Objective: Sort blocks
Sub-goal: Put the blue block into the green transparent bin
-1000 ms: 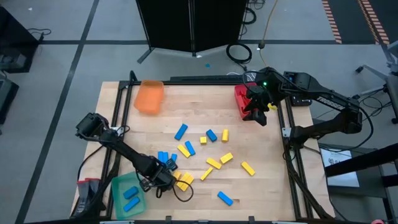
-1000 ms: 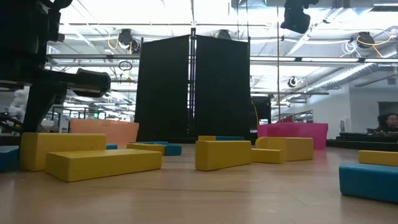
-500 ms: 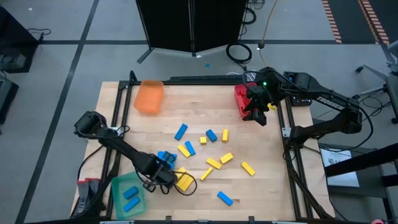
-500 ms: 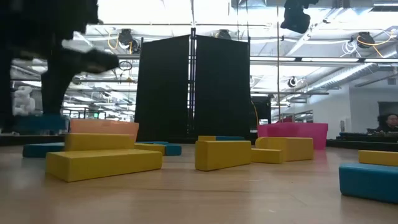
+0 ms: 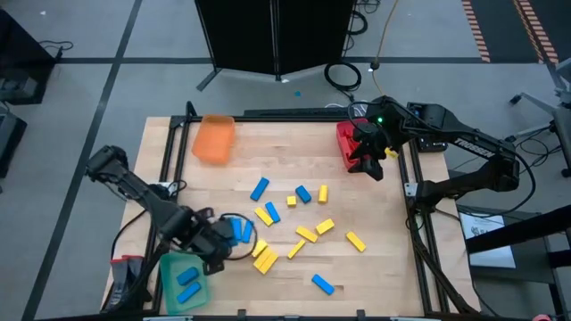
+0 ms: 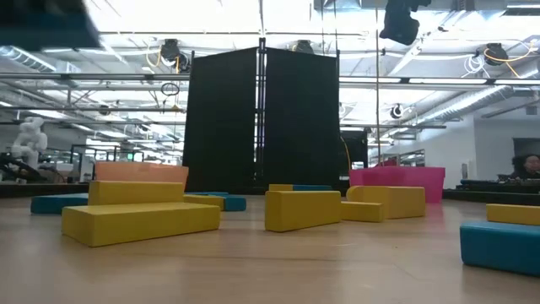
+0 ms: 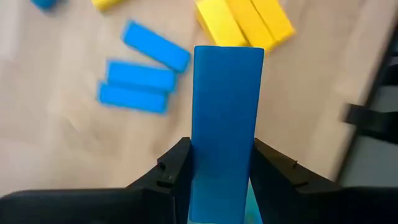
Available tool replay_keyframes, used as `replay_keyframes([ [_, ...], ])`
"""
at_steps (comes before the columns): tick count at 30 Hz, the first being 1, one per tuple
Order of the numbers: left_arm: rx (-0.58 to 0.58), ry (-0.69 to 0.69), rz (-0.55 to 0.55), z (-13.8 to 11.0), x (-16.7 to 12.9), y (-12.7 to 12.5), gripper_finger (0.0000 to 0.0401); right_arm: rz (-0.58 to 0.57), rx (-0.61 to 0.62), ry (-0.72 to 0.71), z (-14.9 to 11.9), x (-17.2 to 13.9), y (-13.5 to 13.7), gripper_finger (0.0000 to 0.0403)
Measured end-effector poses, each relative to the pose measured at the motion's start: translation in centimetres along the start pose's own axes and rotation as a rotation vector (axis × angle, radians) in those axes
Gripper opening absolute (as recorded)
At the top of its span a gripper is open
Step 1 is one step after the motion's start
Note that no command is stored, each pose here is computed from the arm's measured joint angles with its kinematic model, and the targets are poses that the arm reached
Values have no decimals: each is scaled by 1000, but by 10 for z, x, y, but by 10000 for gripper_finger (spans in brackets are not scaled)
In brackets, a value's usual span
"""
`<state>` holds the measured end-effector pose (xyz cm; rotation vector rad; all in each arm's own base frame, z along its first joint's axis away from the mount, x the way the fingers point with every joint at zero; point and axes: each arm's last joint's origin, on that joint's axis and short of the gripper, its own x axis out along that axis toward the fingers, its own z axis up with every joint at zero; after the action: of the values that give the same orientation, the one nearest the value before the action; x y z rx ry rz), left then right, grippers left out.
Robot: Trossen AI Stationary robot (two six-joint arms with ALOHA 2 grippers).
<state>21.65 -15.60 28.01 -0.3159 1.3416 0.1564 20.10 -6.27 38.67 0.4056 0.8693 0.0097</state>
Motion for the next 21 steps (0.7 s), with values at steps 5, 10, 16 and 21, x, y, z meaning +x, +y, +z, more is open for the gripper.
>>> replay_keyframes([
  [5, -150, 106, -61, -25, -9, -14, 129, 0, -23, -8, 1, 0, 0, 235],
  [10, -211, 195, -31, -58, -12, -26, 129, 1, -38, -24, 3, 0, 0, 235],
  [16, -221, 260, 101, -97, -18, -26, 129, 1, -39, -25, 3, 0, 0, 235],
  [21, -212, 264, 177, -121, -19, -24, 129, 2, -21, -33, 3, 0, 0, 235],
])
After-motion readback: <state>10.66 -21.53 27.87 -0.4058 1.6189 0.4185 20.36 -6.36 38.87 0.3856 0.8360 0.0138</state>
